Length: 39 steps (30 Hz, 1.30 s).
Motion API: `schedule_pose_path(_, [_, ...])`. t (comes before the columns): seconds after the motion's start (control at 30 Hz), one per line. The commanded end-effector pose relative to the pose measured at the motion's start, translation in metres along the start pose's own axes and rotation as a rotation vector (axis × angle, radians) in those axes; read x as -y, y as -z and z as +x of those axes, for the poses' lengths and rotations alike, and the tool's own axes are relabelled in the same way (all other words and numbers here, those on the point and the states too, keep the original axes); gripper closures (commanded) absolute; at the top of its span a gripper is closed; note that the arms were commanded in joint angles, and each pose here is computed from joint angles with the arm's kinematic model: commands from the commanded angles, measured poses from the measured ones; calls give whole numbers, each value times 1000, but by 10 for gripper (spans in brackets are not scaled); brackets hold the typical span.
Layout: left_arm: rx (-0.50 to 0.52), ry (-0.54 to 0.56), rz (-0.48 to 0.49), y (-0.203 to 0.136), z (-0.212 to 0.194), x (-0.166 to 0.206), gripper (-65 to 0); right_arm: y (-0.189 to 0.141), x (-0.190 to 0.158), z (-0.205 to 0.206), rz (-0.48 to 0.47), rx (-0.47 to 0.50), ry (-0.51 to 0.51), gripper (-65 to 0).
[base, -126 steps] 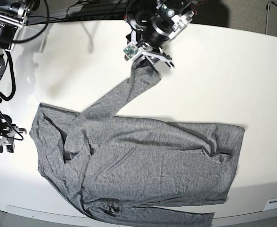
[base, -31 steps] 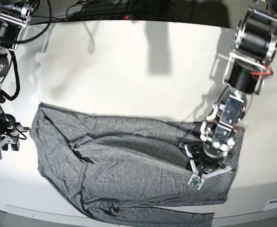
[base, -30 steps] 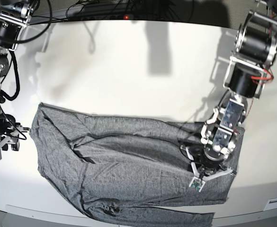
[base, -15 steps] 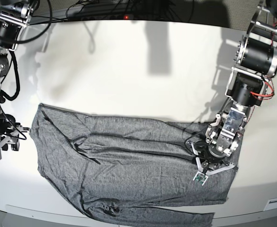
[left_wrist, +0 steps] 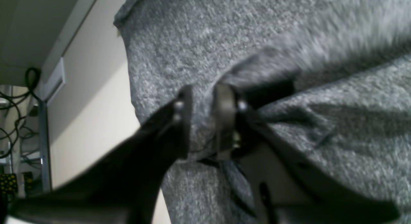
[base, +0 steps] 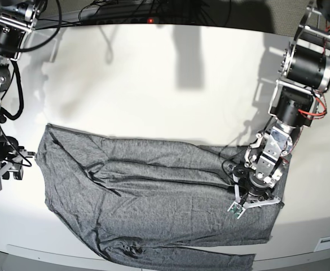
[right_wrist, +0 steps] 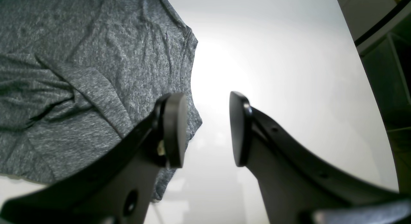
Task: Fold the T-shirt properly
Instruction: 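Grasp the shirt's shoulder edge with both grippers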
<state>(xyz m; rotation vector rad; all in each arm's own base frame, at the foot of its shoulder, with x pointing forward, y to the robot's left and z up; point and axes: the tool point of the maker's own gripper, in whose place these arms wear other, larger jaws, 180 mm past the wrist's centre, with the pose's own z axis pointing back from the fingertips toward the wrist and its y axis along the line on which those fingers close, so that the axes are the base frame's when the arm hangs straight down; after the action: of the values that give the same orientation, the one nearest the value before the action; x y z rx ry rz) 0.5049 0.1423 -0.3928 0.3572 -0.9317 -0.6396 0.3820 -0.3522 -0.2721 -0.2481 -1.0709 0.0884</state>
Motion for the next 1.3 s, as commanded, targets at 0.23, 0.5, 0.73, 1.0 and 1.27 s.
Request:
schedule_pose_path(0.23, [106, -10, 86, -1, 36, -32, -157, -4, 4, 27, 13, 89, 27, -225])
schedule_pose_path(0.5, [144, 31, 104, -2, 41, -39, -157, -5, -8, 36, 90, 137, 125, -225])
schedule_pose_path(0.73, [137, -46, 121, -4, 28, -61, -157, -4, -10, 30, 94, 104, 126, -225])
schedule_pose_path(1.0, [80, -266, -73, -2, 12, -22, -156, 12, -34, 5, 117, 94, 203, -225])
schedule_pose_path(1.27, [49, -293, -124, -7, -25, 14, -157, 28, -65, -24, 151, 77, 304, -225])
